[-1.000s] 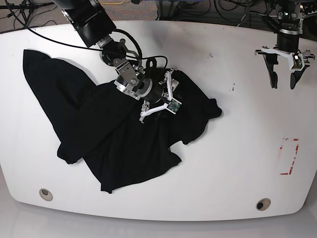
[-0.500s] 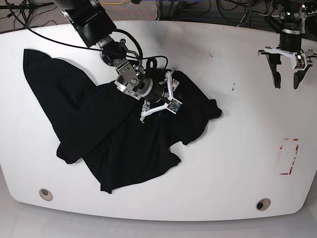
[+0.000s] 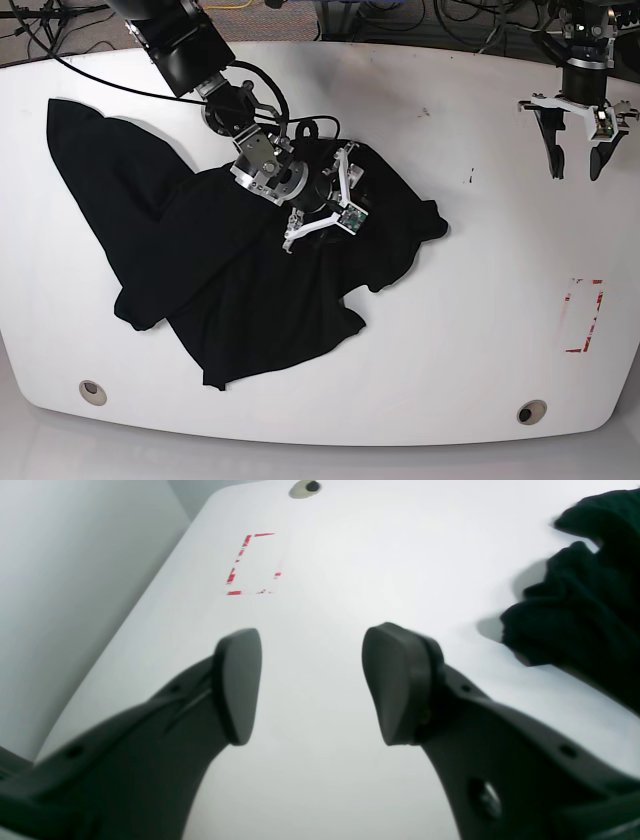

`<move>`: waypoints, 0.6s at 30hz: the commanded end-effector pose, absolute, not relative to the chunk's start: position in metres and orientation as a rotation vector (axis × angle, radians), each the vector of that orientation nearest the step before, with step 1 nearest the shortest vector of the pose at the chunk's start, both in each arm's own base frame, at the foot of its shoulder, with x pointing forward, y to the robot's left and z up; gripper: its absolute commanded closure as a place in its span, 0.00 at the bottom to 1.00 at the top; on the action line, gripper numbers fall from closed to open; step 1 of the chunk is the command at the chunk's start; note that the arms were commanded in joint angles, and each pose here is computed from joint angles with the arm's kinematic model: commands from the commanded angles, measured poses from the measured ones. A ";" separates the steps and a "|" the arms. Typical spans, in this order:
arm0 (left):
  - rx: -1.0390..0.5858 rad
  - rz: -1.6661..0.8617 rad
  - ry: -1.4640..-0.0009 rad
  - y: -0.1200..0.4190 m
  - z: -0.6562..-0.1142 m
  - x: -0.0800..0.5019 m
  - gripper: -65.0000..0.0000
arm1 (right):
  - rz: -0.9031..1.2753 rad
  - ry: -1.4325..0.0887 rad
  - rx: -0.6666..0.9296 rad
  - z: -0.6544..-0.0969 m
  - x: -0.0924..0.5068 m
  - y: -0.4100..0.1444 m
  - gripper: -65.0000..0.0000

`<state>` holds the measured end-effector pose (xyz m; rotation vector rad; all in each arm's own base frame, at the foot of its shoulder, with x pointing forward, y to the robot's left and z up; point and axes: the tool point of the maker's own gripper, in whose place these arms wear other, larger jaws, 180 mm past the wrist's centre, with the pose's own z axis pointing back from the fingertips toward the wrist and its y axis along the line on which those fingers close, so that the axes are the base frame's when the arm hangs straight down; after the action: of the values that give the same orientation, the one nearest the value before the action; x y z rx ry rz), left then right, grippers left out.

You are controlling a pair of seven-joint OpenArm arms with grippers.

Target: Fold the T-shirt properly

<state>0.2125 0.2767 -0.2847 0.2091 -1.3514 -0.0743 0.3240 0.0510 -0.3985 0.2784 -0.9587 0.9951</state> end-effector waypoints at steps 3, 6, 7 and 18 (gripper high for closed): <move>0.224 -0.089 -1.397 0.278 -0.271 0.215 0.48 | 0.975 -1.029 0.293 -0.378 0.339 0.057 0.44; 0.228 -0.088 -1.388 0.279 -0.273 0.214 0.48 | 0.978 -1.025 0.294 -0.380 0.337 0.055 0.49; 0.228 -0.089 -1.388 0.279 -0.273 0.213 0.48 | 0.977 -1.026 0.293 -0.380 0.337 0.055 0.51; 0.227 -0.090 -1.408 0.278 -0.269 0.217 0.49 | 0.989 -1.017 0.277 -0.382 0.338 0.054 0.95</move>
<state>0.2134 0.2781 -0.2834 0.2153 -1.3557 -0.0717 0.3262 0.0500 -0.3985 0.2746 -0.9622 0.9926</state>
